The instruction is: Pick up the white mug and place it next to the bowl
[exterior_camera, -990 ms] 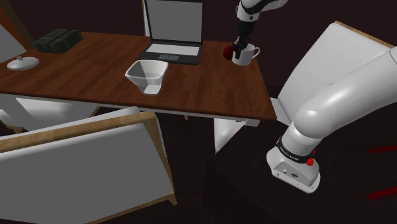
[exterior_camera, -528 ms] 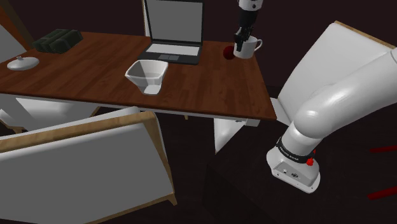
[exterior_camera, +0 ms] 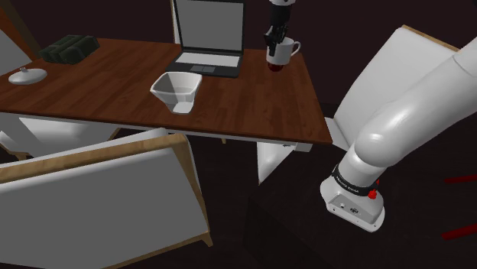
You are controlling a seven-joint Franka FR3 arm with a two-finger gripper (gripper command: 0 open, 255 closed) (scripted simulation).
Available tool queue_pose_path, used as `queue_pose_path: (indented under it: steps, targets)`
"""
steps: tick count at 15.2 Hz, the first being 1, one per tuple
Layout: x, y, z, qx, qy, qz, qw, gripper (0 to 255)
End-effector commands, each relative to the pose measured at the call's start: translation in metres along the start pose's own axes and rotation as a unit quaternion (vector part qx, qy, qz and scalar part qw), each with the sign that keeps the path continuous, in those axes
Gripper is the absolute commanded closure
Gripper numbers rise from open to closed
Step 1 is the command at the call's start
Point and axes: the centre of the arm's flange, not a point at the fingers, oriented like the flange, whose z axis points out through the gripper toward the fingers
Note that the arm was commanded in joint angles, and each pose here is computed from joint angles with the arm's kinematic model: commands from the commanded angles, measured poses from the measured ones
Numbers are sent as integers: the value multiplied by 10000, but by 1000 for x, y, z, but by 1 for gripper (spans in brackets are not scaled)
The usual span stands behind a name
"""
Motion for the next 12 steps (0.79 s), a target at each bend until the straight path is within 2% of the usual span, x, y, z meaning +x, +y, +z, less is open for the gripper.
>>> queue_pose_path:
  steps: [1,12]
  targets:
    - [23,-17,2,3,1,3,10000,255]
    - [145,-97,3,3,1,3,10000,255]
